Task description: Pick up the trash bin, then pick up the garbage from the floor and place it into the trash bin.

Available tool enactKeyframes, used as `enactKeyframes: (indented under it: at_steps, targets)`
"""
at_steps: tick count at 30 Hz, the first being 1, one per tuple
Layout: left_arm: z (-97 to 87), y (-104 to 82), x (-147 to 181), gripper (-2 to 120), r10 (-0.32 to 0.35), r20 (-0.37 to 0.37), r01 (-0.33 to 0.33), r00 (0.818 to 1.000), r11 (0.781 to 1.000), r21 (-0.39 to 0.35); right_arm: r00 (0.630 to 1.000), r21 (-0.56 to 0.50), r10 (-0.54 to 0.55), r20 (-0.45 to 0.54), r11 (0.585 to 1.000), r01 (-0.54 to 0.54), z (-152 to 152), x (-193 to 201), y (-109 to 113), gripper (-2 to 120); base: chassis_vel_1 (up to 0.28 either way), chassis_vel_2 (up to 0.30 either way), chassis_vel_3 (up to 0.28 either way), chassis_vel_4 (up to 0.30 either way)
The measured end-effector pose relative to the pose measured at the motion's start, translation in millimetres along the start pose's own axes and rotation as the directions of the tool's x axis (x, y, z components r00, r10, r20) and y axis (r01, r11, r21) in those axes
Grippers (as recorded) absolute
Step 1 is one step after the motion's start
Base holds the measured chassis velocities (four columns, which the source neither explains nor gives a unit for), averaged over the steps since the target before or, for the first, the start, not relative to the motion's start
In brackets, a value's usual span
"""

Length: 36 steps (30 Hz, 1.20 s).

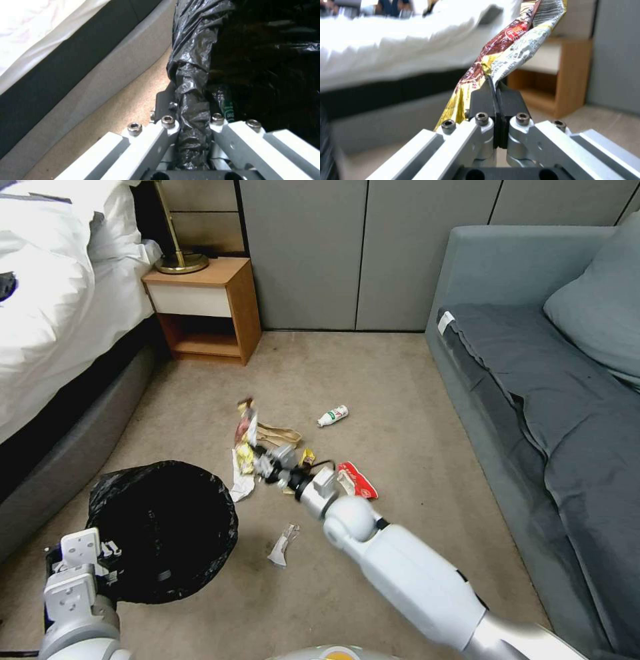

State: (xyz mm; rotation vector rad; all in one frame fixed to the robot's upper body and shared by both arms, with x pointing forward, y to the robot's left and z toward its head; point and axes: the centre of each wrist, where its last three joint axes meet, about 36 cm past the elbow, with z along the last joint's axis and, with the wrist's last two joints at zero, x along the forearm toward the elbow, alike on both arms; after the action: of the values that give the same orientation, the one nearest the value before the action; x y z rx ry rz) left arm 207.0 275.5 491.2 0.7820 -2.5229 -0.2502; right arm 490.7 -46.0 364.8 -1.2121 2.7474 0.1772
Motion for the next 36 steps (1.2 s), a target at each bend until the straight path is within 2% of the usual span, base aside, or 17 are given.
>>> enactKeyframes:
  at_steps: [2, 5, 6, 8, 10, 11, 12, 13, 15, 16, 20, 21, 24, 25, 28, 36]
  targets:
    - [0.0, 0.0, 0.0, 1, 0.000, 0.000, 0.000, 1.000, 1.000, 0.000, 1.000, -0.001, 0.004, 0.020, 1.000, -0.004, -6.0, -1.3, -2.0, 0, 0.000, 0.000, 0.000, 0.000]
    - [0.4, -0.1, -0.8, 1, -0.001, -0.001, 0.001, 1.000, 1.000, 0.001, 0.979, -0.015, -0.031, 0.199, 0.999, 0.035, -57.9, -7.2, 0.6, 0, 0.000, 0.000, 0.000, 0.000]
    - [0.4, -0.1, -0.8, 1, -0.001, -0.001, 0.001, 1.000, 1.000, 0.001, 0.979, -0.015, -0.031, 0.199, 0.999, 0.035, -57.9, -7.2, 0.6, 0, 0.000, 0.000, 0.000, 0.000]
    - [1.4, -1.2, -2.0, 1, 0.001, -0.004, -0.001, 1.000, 1.000, 0.001, 0.951, -0.014, -0.112, 0.287, 0.993, 0.121, -85.8, -2.2, 24.4, 0, 0.000, 0.000, 0.000, 0.000]
    - [1.6, -1.3, -2.2, 1, 0.002, -0.004, -0.002, 1.000, 1.000, 0.001, 0.946, -0.015, -0.131, 0.297, 0.990, 0.141, -89.6, -0.1, 31.2, 0, 0.000, 0.000, 0.000, 0.000]
    - [2.0, -1.8, -2.9, 1, 0.002, -0.005, -0.002, 1.000, 1.000, 0.001, 0.930, -0.020, -0.182, 0.320, 0.980, 0.199, -97.4, 5.2, 52.7, 0, 0.000, 0.000, 0.000, 0.000]
    - [2.0, -1.8, -2.9, 1, 0.002, -0.005, -0.002, 1.000, 1.000, 0.001, 0.930, -0.020, -0.182, 0.320, 0.980, 0.199, -97.4, 5.2, 52.7, 0, 0.000, 0.000, 0.000, 0.000]
    - [2.0, -1.9, -3.2, 1, 0.002, -0.005, -0.002, 1.000, 1.000, 0.001, 0.922, -0.027, -0.212, 0.324, 0.972, 0.233, -98.3, 8.0, 66.4, 0, 0.000, 0.000, 0.000, 0.000]
    - [2.1, -2.3, -4.0, 1, 0.002, -0.005, -0.002, 1.000, 1.000, 0.002, 0.911, -0.038, -0.264, 0.317, 0.956, 0.290, -94.5, 11.2, 90.6, 0, 0.000, 0.000, 0.000, 0.000]
    - [2.1, -2.3, -4.0, 1, 0.002, -0.005, -0.002, 1.000, 1.000, 0.002, 0.911, -0.038, -0.264, 0.317, 0.956, 0.290, -94.5, 11.2, 90.6, 0, 0.000, 0.000, 0.000, 0.000]
    - [3.6, -4.0, -4.8, 1, 0.004, -0.008, -0.004, 1.000, 1.000, -0.002, 0.895, -0.038, -0.367, 0.253, 0.921, 0.388, -79.2, 16.1, 129.7, 0, 0.000, 0.000, 0.000, 0.000]
    - [3.6, -4.0, -4.8, 1, 0.004, -0.008, -0.004, 1.000, 1.000, -0.002, 0.895, -0.038, -0.367, 0.253, 0.921, 0.388, -79.2, 16.1, 129.7, 0, 0.000, 0.000, 0.000, 0.000]
    - [3.6, -4.5, -5.3, 1, 0.004, -0.008, -0.004, 1.000, 1.000, -0.002, 0.887, -0.040, -0.423, 0.187, 0.898, 0.437, -56.5, 19.0, 149.1, 0, 0.000, 0.000, 0.000, 0.000]
    - [3.6, -4.5, -5.3, 1, 0.004, -0.008, -0.004, 1.000, 1.000, -0.002, 0.887, -0.040, -0.423, 0.187, 0.898, 0.437, -56.5, 19.0, 149.1, 0, 0.000, 0.000, 0.000, 0.000]
    - [3.4, -4.4, -5.5, 1, 0.004, -0.007, -0.004, 1.000, 1.000, -0.001, 0.887, -0.047, -0.447, 0.118, 0.889, 0.455, -26.4, 27.4, 157.8, 0, 0.000, 0.000, 0.000, 0.000]
    - [3.8, -2.8, -5.7, 1, -0.001, -0.008, 0.001, 1.000, 1.000, -0.004, 0.894, -0.070, -0.445, 0.047, 0.892, 0.447, 8.5, 50.1, 163.9, 0, 0.000, 0.000, 0.000, 0.000]
